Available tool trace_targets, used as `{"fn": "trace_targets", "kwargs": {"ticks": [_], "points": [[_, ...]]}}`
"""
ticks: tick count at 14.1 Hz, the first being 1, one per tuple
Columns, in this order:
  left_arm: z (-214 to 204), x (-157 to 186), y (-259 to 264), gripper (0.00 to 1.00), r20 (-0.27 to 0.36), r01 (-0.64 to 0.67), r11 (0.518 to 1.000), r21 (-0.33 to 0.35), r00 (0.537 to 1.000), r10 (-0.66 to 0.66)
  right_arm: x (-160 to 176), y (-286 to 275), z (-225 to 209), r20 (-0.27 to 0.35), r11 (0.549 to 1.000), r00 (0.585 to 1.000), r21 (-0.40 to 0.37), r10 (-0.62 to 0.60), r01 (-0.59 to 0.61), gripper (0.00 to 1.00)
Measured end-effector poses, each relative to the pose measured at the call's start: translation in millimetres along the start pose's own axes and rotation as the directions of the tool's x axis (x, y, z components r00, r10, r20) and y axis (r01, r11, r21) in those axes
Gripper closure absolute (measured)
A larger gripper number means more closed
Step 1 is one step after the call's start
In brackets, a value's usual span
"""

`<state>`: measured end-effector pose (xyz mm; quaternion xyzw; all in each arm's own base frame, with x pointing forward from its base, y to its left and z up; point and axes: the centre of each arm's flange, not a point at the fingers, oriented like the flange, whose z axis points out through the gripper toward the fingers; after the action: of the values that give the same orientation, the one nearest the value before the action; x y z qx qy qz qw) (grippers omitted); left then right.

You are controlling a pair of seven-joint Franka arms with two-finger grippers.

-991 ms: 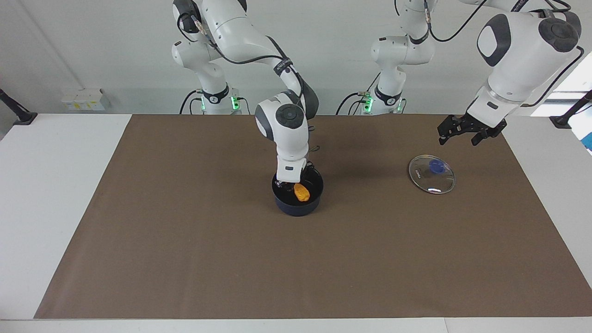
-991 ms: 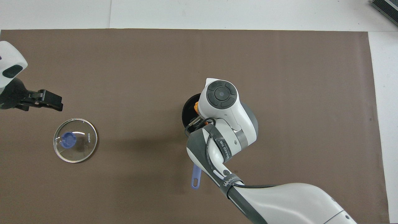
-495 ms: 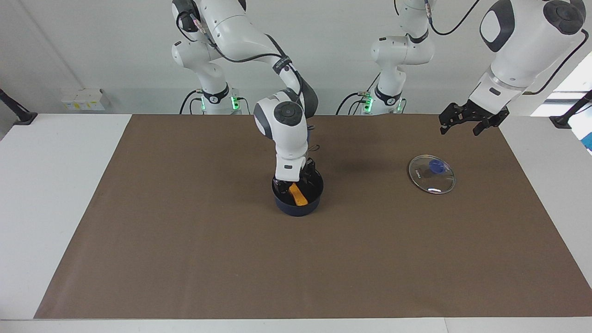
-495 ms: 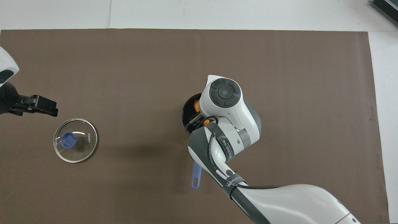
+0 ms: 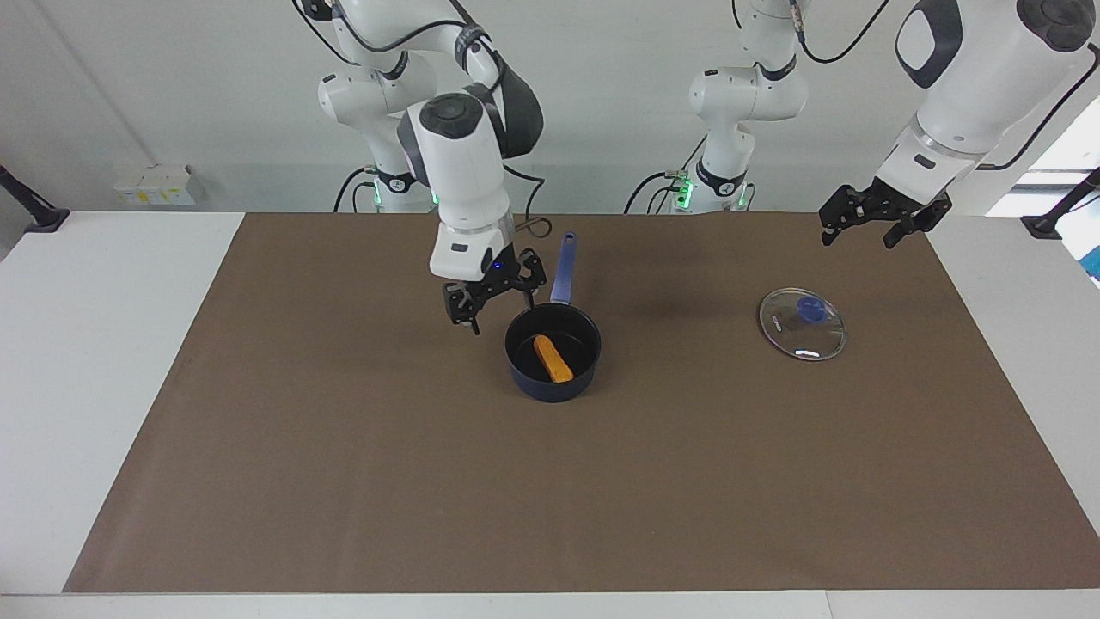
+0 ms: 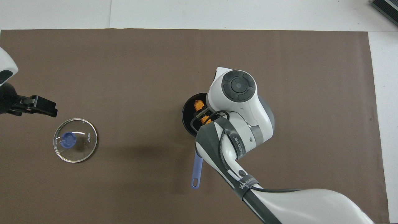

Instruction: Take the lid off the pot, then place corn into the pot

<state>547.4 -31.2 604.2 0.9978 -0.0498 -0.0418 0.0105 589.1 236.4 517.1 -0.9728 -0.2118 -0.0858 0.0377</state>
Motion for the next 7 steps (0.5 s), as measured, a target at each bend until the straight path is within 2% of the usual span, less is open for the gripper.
{"fn": "trace_targets", "kwargs": {"ticks": [3,7], "points": [[0,0,-2,0.00,0.000,0.002,1.000,0.000,1.000,-0.002,-11,55,-37,-0.031,0.996,0.996,-0.020,0.086,-0.087,0.00],[0,0,-1,0.00,0.000,-0.001,1.000,0.000,1.000,0.001,-27,119,-71,-0.007,0.981,0.981,-0.037,0.192,-0.192,0.00]]}}
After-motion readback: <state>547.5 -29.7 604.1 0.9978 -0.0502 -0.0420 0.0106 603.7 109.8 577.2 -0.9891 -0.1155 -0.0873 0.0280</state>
